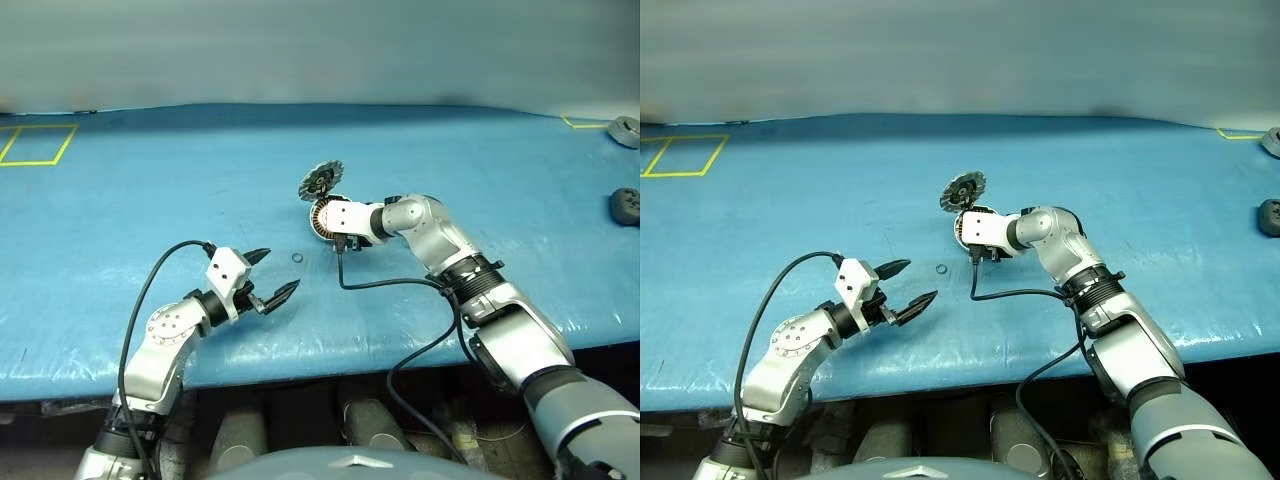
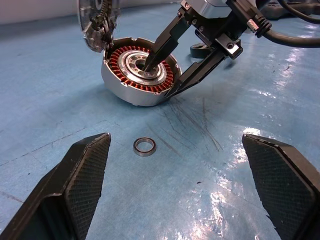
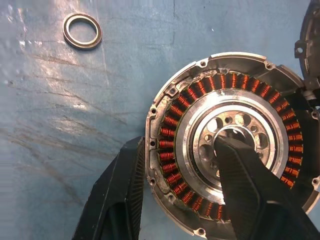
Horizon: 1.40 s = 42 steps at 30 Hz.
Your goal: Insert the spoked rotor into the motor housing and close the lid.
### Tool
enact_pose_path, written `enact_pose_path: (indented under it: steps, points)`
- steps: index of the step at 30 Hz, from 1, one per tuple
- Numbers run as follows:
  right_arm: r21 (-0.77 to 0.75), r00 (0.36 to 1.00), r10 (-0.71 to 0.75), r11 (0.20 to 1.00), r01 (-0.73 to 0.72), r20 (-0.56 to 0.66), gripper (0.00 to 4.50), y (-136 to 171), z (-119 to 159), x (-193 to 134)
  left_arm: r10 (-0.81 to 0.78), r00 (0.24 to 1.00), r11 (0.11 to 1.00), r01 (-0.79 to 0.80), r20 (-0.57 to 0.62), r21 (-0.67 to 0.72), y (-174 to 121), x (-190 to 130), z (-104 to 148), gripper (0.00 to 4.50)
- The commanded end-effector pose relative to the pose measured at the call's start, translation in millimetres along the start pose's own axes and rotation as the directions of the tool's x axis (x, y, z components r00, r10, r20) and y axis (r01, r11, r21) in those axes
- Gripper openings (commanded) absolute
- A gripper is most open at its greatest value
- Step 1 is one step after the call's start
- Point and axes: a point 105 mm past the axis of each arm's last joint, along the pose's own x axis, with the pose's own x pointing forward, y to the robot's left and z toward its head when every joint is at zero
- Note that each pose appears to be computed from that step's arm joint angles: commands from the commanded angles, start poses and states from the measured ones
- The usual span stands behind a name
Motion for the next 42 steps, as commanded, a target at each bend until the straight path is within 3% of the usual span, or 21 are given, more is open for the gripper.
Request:
enact_pose_path:
  steps: [1,6,9,15,23,31,42]
  points:
    - [0.036,0.997,0.078,0.996,-0.079,0.03,1.98,12.4,8.7,-9.2,-0.011,0.999,1.0,0.011,0.035,0.008,0.0,1.3,9.9,4.5]
    - [0.168,0.988,0.147,0.974,-0.152,0.044,1.98,36.2,14.7,-27.4,-0.012,1.0,1.0,0.011,0.027,0.009,-1.2,1.8,7.6,4.5]
    - [0.175,0.975,0.221,0.96,-0.218,0.001,1.98,71.0,8.1,-42.2,-0.015,1.0,1.0,0.015,0.025,0.004,-3.3,2.1,5.9,4.5]
    - [0.221,0.978,0.185,0.962,-0.161,-0.093,1.98,110.7,-7.8,-58.4,-0.019,1.0,1.0,0.019,0.015,-0.012,-4.2,2.3,0.9,4.5]
    - [0.385,0.984,-0.035,0.917,0.101,-0.174,1.98,81.6,-16.4,-50.6,-0.075,0.997,0.997,0.075,0.021,-0.003,-7.3,14.4,4.4,4.5]
    - [0.461,0.979,-0.026,0.88,0.118,-0.202,1.98,78.5,-14.7,-47.0,-0.094,0.995,0.996,0.094,0.017,0.009,-6.9,17.6,5.1,4.5]
    - [0.428,0.981,-0.069,0.893,0.142,-0.182,1.98,72.0,-8.8,-40.3,-0.093,0.996,0.996,0.093,0.01,0.004,-8.9,16.0,2.7,4.5]
